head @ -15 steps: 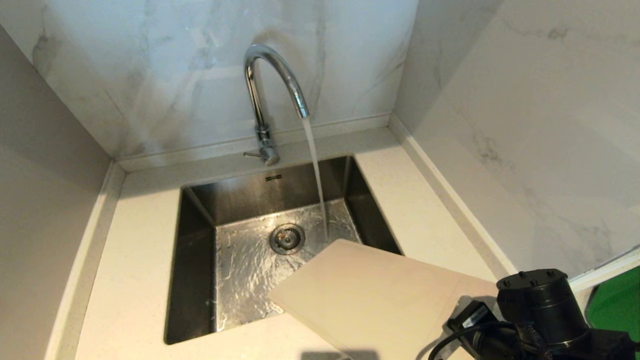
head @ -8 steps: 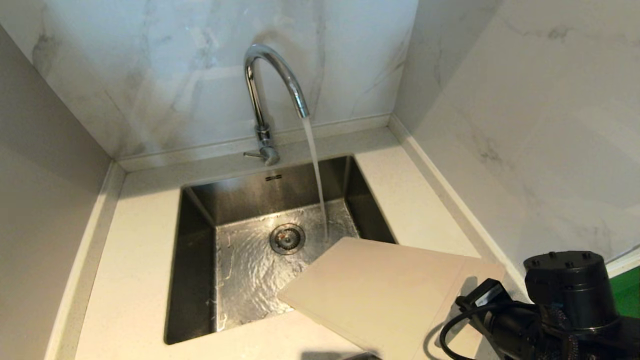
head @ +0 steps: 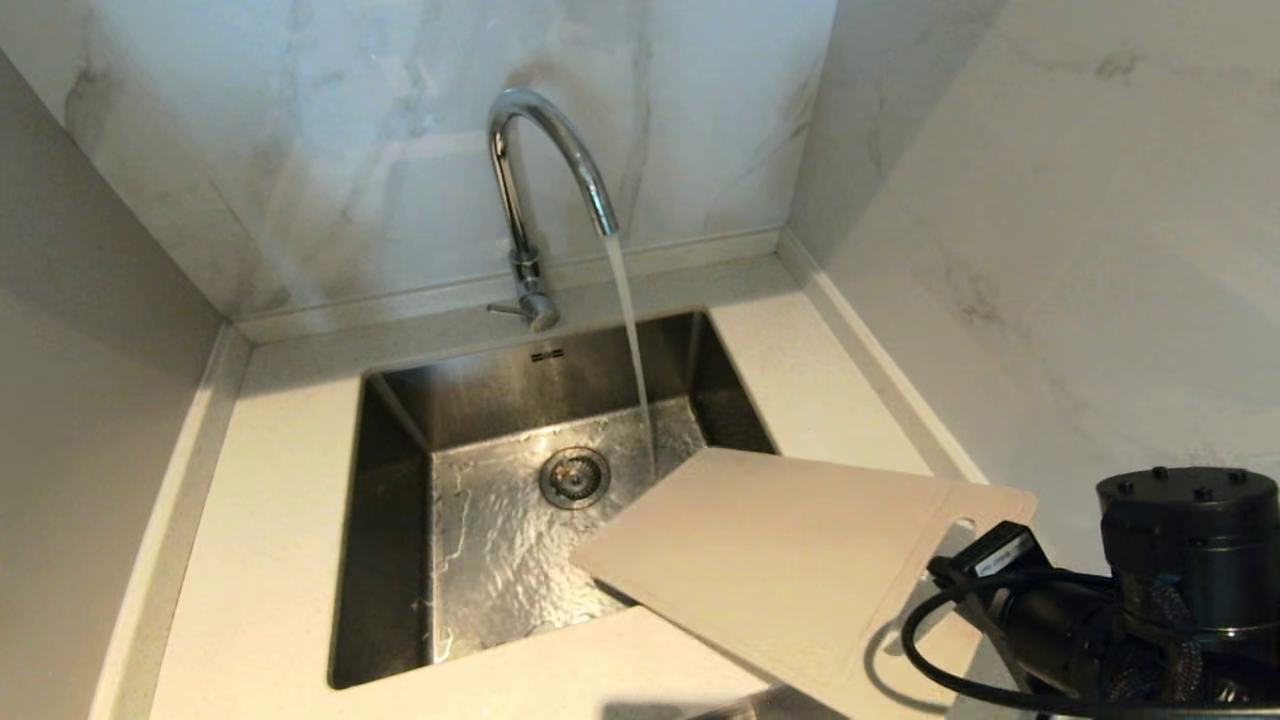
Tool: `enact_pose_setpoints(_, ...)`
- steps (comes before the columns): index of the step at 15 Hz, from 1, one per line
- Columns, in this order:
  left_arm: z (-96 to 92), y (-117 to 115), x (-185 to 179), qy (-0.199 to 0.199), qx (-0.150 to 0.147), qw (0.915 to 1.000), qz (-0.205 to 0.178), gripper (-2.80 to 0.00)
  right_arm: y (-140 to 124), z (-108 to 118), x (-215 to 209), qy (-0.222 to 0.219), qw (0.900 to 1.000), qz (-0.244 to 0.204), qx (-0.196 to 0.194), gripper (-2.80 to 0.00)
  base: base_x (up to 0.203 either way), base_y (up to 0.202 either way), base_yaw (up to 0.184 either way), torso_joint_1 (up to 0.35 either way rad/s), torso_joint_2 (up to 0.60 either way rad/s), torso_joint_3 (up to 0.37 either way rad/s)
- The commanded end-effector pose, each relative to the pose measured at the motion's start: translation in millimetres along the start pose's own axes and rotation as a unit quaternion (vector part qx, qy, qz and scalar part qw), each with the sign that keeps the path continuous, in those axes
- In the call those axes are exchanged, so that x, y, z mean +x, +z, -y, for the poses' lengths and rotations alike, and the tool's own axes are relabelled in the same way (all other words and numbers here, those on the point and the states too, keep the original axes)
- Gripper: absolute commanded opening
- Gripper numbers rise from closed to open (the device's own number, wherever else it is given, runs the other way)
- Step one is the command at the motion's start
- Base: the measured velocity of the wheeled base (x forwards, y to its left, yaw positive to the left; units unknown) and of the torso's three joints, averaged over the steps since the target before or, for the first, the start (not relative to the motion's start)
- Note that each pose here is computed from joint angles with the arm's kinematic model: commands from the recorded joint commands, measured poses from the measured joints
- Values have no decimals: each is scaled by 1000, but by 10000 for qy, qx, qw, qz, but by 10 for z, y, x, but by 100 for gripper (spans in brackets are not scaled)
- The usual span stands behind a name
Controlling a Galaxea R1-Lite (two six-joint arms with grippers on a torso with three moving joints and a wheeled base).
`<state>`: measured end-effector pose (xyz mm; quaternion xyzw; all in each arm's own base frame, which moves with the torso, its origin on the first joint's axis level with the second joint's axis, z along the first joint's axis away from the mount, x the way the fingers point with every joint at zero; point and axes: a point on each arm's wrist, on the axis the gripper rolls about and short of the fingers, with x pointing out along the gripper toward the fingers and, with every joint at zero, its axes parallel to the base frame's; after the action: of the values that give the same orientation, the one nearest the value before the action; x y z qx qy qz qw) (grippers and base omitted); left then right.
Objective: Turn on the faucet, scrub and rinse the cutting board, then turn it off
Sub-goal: Pick up the cutting board
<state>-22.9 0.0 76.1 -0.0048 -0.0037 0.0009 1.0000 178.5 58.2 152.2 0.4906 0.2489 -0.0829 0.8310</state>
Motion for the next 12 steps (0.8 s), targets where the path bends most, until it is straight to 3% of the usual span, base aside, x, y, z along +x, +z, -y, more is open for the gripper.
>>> enact_pose_setpoints(1,0,1,-1,6,-6,10000,9,-280,42,-47,-60,181,9998,86,78,-280,0,0,0,0,0,0)
enact_pose_setpoints(6,0,1,-1,-2,-6,10000,9,-280,133,-176,-205,580,9980,256,-41,-280,0,0,0,0,0,0)
enact_pose_setpoints(12,0,0,-1,6,-6,10000,6,-280,250,-415,-349,536,9981,234,-211,-280,0,0,0,0,0,0)
